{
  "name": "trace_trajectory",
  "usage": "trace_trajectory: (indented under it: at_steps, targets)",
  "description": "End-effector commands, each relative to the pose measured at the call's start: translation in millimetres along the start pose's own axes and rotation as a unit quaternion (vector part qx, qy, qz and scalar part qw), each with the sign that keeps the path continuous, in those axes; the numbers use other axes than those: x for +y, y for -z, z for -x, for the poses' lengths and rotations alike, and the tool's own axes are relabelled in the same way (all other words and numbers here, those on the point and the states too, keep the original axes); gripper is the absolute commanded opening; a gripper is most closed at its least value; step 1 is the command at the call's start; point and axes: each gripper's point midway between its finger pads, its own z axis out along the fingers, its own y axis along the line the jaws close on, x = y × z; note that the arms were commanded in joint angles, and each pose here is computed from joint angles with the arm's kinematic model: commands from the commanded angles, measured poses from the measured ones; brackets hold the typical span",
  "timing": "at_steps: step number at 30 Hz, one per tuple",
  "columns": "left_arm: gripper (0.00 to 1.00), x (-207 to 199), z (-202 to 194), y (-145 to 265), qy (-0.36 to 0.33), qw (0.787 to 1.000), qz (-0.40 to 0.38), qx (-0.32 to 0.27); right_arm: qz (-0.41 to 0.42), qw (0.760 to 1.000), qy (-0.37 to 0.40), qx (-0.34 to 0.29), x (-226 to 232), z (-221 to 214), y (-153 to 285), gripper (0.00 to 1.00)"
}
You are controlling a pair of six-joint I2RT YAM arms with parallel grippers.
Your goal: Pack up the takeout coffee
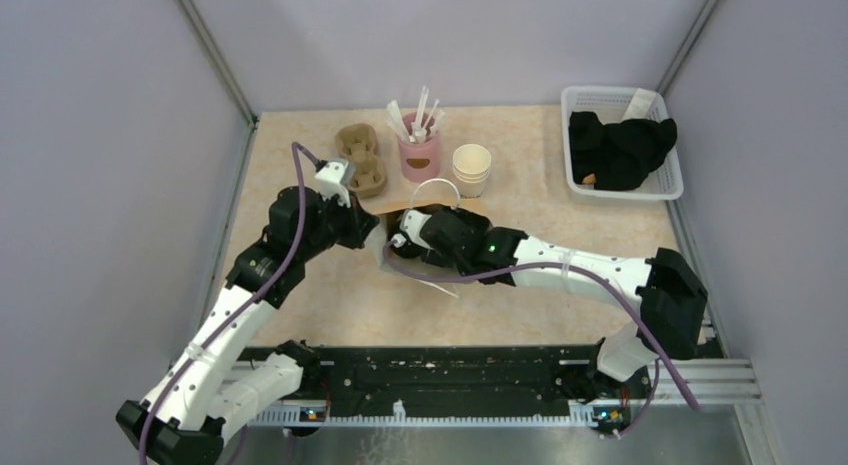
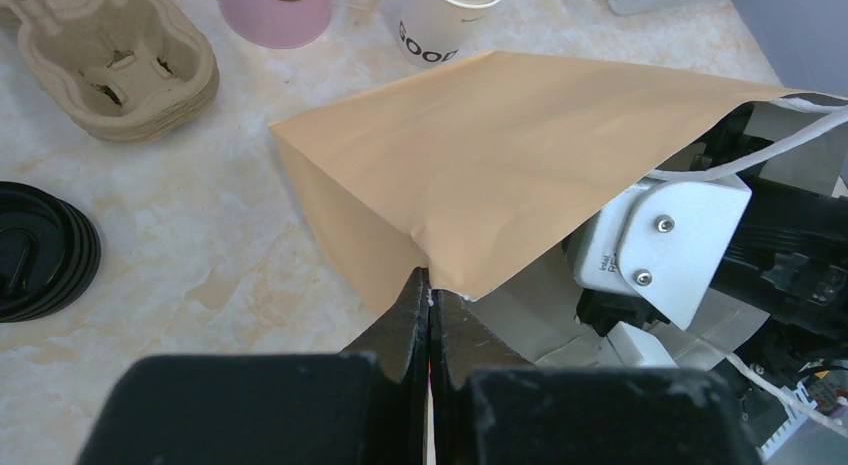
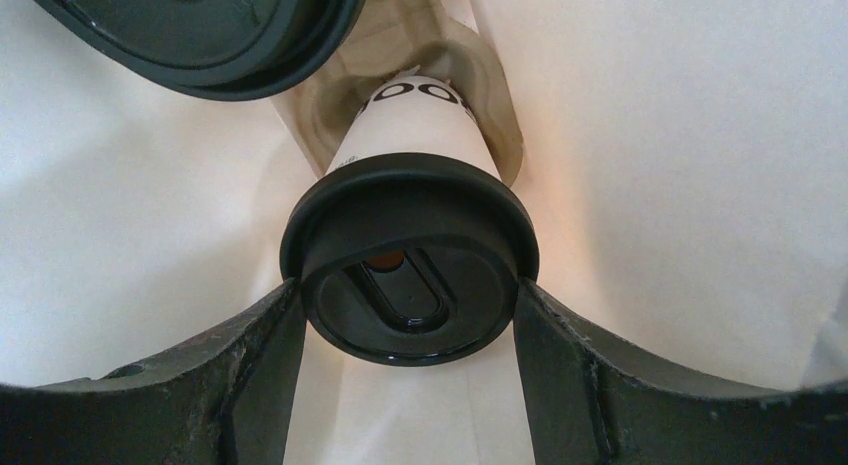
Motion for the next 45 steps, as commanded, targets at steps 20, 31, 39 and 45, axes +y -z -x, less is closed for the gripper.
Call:
trace_trajectory:
  at_steps: [20, 31, 39, 45]
  targets:
    - [0.0, -5, 8, 6, 0.045, 0.995, 0.028, 0.09, 0.095, 0.994, -0.045, 0.021, -1, 14, 4, 0.2]
    - [0.0, -16, 9, 23, 0.103, 0.983, 0.04, 0.148, 0.203, 0.974, -0.071, 0.077, 34, 6, 24, 0.22]
    - [0.0, -8, 4, 6, 0.117, 0.973, 0.068, 0.185, 0.185, 0.975, -0.051, 0.109, 43, -6, -2, 0.22]
    - [0.0, 0, 13, -10, 0.116, 0.974, 0.08, 0.175, 0.172, 0.978, -0.042, 0.111, 53, -15, -24, 0.21]
